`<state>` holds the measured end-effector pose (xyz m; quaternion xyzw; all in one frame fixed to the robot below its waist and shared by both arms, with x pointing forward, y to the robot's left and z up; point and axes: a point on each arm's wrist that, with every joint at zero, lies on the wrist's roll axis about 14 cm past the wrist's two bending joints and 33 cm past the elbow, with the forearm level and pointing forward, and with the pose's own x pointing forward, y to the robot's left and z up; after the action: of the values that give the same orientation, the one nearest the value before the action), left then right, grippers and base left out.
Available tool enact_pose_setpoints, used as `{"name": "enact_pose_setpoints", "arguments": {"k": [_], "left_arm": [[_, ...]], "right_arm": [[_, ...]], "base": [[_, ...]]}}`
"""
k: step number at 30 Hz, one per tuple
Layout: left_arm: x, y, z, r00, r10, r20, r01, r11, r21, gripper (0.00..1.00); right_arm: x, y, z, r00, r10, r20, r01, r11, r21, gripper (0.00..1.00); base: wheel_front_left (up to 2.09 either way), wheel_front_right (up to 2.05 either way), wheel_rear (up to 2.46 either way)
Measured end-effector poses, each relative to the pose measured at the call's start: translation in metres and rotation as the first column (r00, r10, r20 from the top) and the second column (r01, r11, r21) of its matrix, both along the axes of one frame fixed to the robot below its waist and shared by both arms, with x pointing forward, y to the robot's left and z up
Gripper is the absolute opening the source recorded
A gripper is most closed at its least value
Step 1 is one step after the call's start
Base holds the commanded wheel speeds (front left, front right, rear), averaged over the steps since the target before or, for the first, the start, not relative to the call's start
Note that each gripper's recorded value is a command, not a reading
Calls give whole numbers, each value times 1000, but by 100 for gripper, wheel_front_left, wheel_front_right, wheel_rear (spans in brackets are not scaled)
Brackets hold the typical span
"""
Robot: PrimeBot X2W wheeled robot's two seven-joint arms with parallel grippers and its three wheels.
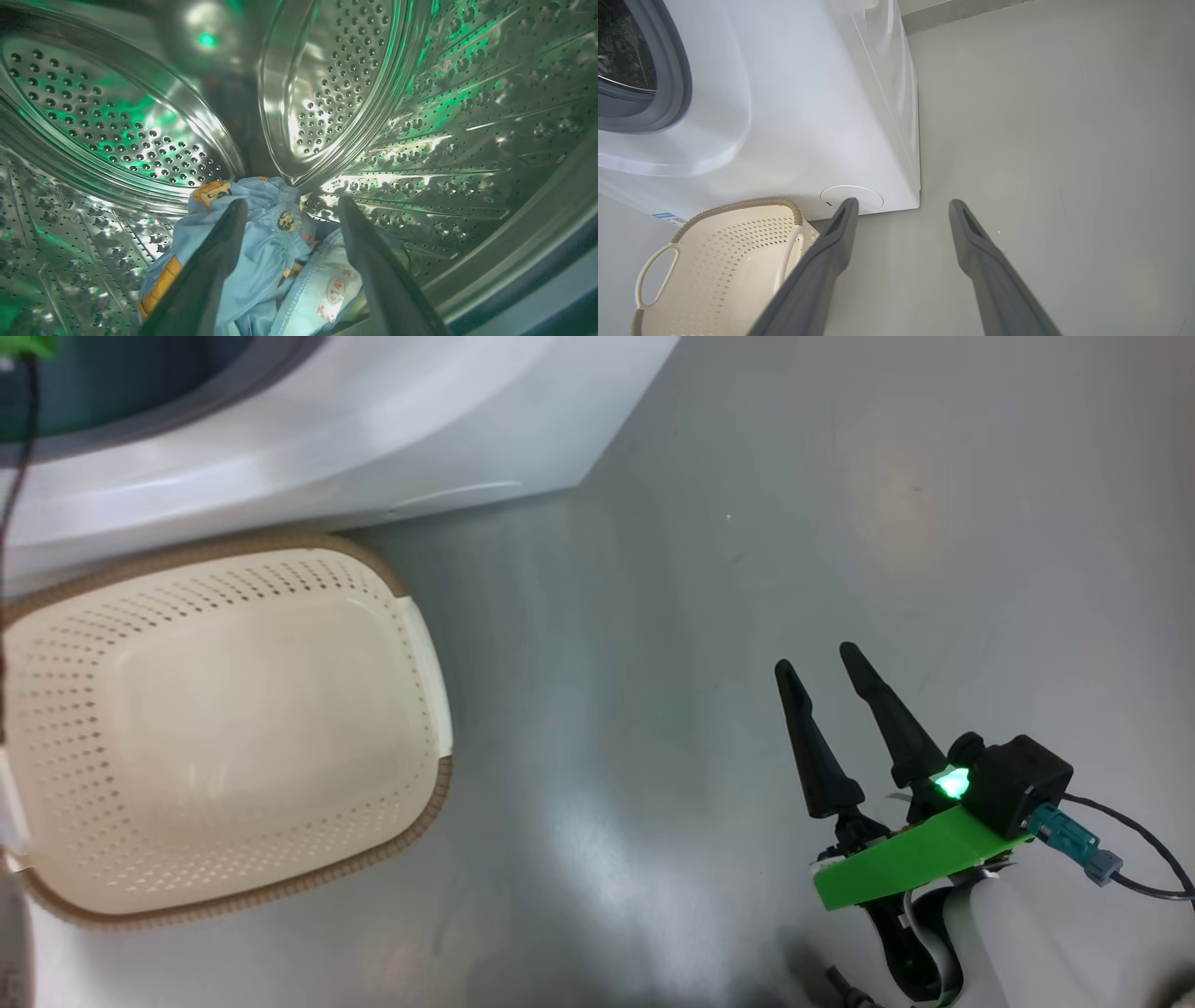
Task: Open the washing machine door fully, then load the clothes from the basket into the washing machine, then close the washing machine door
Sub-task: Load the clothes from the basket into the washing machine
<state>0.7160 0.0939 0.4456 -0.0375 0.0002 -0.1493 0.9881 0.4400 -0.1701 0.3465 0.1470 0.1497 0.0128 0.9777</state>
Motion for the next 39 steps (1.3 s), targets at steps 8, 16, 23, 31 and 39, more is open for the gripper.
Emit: {"name": "enact_pose_setpoints", "arguments": {"k": [8,16,23,31,39], "left_arm": [[-25,1,18,1000,-2,21,2,1000,-20,100],[-56,-2,38,999,-5,41,7,999,-46,100],[-86,4,70,995,10,95,-3,997,-73,100],[-114,17,93,990,34,138,-24,997,-76,100],[-150,25,115,980,61,188,-47,996,-76,100]], "right_arm": [[5,7,14,999,21,37,-21,1000,1,100],[7,13,34,995,37,87,-38,999,3,100],[3,15,54,991,40,128,-40,999,0,100],[-4,19,71,985,49,165,-50,999,0,100],[-18,23,85,981,56,187,-58,998,6,100]], "base": [[0,0,0],[0,0,0],[0,0,0],[0,0,0],[0,0,0]]}}
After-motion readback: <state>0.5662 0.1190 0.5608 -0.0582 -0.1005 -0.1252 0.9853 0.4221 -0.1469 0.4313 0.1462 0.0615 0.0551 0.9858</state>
